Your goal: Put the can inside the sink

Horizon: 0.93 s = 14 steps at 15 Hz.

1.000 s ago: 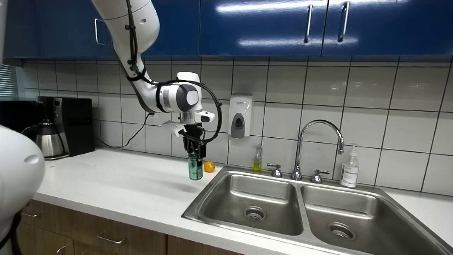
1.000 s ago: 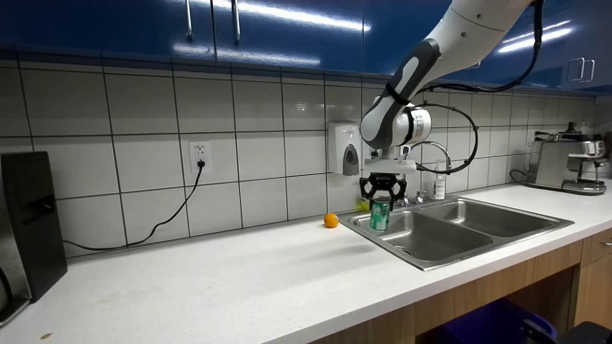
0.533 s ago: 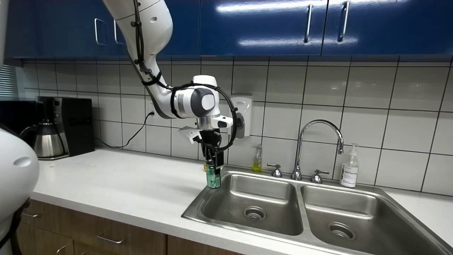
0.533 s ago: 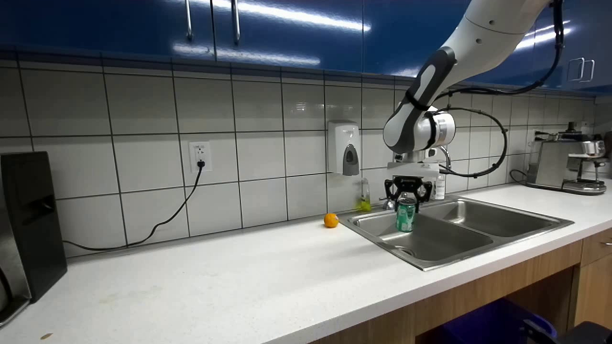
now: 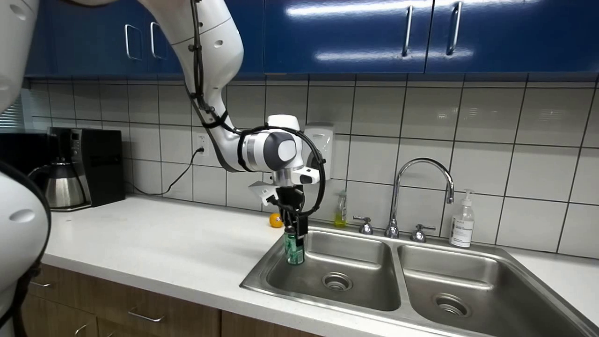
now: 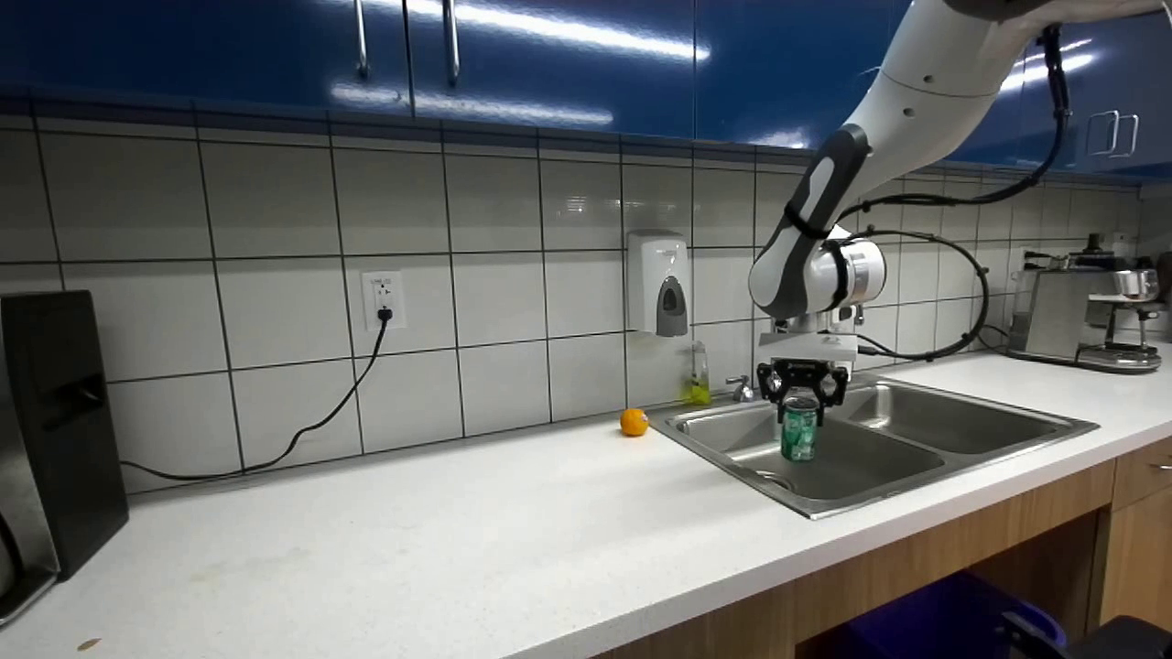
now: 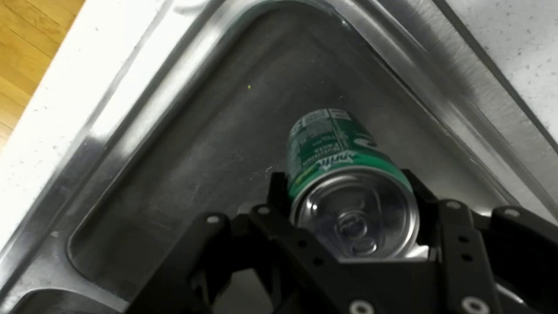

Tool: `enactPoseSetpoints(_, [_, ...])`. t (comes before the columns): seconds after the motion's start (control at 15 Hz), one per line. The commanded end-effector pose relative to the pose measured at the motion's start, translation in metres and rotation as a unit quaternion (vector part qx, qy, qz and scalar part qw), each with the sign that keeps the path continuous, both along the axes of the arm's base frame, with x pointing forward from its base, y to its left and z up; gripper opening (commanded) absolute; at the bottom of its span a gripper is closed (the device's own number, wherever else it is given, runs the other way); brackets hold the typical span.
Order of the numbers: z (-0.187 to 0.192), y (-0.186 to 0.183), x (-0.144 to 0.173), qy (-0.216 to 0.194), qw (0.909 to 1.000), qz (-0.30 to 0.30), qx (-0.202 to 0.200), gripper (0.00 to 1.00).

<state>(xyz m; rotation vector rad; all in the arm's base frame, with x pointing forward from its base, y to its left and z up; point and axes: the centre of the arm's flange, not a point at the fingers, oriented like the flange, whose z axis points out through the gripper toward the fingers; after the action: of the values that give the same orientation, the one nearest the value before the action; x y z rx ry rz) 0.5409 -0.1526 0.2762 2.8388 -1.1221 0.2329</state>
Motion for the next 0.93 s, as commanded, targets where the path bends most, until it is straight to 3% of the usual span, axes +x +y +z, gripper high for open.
enactPoseSetpoints(0.0, [-0.014,-0.014,0.020,-0.007,0.9998,-0.011,-0.013,0.38])
enactPoseSetpoints(0.87, [-0.071,-0.049,0.062,0.000,0.9992,-0.035,-0.021,0.38])
